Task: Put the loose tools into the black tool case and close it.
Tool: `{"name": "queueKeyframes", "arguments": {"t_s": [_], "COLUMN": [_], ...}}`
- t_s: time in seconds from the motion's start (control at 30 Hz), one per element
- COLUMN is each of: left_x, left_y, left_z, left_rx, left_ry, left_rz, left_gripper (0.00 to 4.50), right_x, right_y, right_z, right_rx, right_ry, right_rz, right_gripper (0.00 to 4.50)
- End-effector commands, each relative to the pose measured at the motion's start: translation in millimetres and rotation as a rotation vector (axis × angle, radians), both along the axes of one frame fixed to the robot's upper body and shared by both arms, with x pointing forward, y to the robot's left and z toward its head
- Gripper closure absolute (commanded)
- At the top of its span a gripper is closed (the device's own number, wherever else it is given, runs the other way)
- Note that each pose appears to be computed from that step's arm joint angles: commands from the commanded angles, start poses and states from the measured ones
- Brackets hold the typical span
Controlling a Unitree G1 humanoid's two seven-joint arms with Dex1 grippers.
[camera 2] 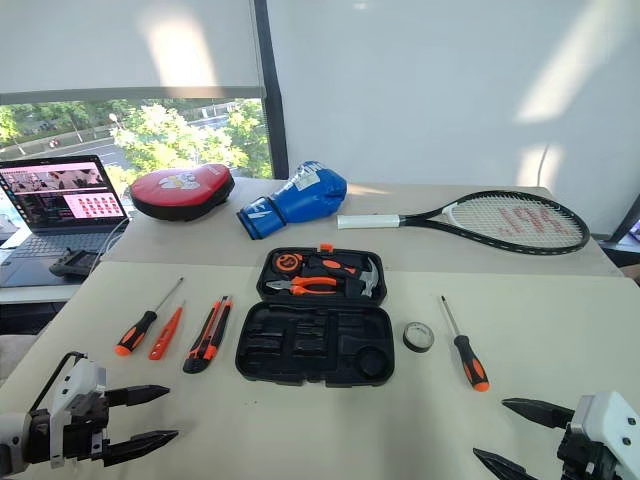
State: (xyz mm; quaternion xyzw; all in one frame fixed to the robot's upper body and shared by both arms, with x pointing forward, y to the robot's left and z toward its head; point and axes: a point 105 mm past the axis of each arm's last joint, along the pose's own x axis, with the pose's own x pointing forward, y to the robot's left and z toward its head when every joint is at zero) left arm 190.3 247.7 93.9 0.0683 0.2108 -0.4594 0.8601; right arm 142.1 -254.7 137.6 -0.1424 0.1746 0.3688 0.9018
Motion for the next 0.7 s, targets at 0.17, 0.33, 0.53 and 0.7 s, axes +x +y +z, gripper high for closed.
{"name": "queueKeyframes", "arguments": {"t_s": [0.17, 0.33, 0.53, 0.7], "left_x": [53.6, 76.9, 95.7, 101.1], "left_y": [21.3, 52.4, 91.3, 87.1], "left_z": [42.0, 61.4, 45.9, 31.0], "left_rx": [-0.117, -0.115, 0.17, 0.231], "left_ry": [-0.216, -0.168, 0.058, 0.135], "left_rz": [0.383, 0.602, 0.805, 0.764], "left_gripper": [0.02, 0.02, 0.02, 0.55], "right_x": [28.2, 33.4, 38.4, 40.4], "right_y": [60.1, 93.1, 109.7, 110.3], "right_z": [55.4, 74.9, 85.4, 83.8], "right_rx": [0.198, 0.271, 0.255, 0.234], "right_ry": [-0.341, -0.304, -0.315, -0.318], "right_rz": [0.193, 0.395, 0.503, 0.508], "right_gripper": [0.0, 0.0, 0.0, 0.0]}}
